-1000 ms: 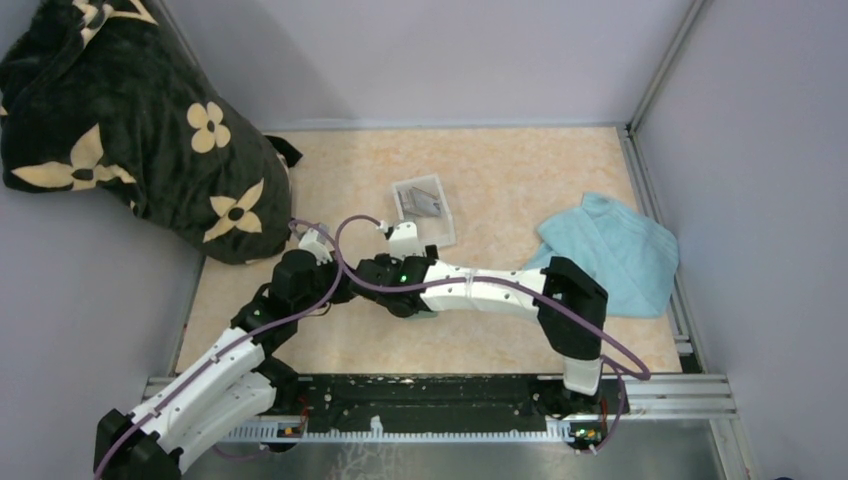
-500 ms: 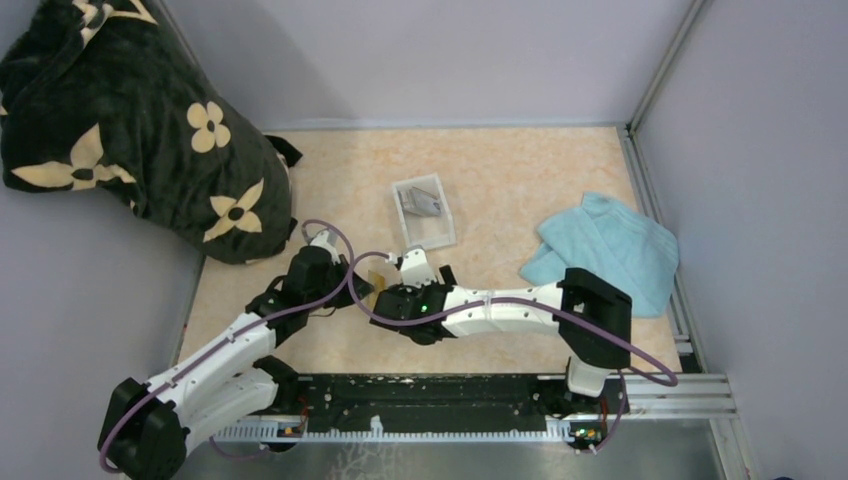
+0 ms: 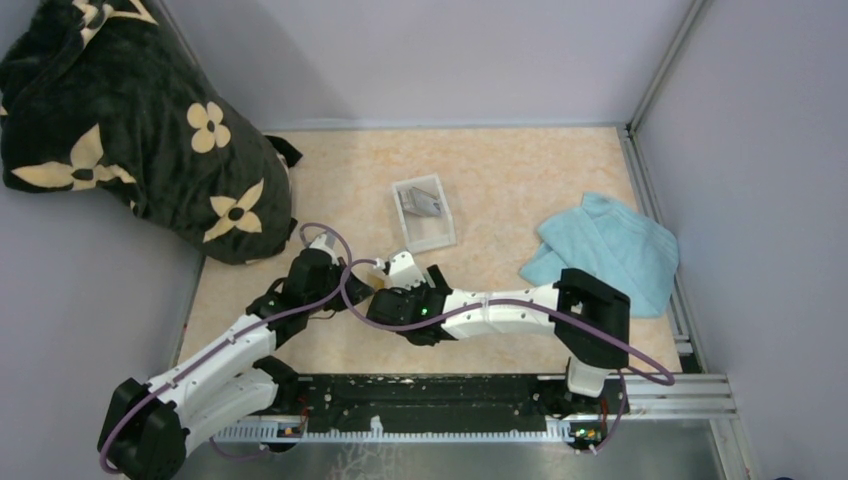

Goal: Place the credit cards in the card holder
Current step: Open the card holder at the center of the board.

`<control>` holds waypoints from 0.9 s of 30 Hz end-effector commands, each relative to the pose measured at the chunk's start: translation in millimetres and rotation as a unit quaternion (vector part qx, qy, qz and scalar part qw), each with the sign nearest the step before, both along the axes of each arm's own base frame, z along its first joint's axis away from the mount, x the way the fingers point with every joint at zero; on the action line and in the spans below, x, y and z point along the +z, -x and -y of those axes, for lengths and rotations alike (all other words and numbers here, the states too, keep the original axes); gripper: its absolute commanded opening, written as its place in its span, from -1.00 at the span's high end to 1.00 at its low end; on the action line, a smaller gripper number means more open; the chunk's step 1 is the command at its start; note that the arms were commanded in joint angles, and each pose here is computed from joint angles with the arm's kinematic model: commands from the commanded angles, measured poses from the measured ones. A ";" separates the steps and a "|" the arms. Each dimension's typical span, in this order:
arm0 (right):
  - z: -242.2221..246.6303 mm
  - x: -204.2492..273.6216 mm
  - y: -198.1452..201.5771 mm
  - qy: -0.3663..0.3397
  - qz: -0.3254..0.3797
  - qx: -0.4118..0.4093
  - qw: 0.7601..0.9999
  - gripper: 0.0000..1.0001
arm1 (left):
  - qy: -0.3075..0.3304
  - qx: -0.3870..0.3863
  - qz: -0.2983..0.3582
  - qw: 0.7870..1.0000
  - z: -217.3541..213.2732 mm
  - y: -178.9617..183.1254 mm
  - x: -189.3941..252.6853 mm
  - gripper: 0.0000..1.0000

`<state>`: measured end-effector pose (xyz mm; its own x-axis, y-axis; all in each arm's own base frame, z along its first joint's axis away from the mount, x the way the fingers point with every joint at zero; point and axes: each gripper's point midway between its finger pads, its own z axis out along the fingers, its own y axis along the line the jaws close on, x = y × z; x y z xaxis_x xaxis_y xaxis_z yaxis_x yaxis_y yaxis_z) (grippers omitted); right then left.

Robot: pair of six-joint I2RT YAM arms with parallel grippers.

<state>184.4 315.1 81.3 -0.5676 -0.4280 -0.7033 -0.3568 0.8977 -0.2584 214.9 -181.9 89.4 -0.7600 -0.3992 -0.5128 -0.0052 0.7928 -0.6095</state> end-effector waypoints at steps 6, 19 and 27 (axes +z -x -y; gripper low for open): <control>-36.8 -9.9 -6.3 -0.012 0.000 0.033 0.999 -0.73 | 0.006 0.004 -0.003 1.000 0.5 1.9 -4.3 1.00; -41.4 -24.8 -17.6 -0.013 -0.016 0.034 0.999 -0.73 | 0.004 0.005 -0.007 1.000 -1.9 5.3 -12.2 1.00; -40.2 -32.2 -24.3 -0.003 -0.016 0.028 0.999 -0.73 | 0.005 0.006 -0.003 1.000 -2.5 5.2 -13.3 1.00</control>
<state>196.9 341.3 40.1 -0.5774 -0.4824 -0.6587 -0.4229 0.8668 -0.2641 206.3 -176.7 70.0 -0.7755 -0.4115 -0.4788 -0.0499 0.7959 -0.6033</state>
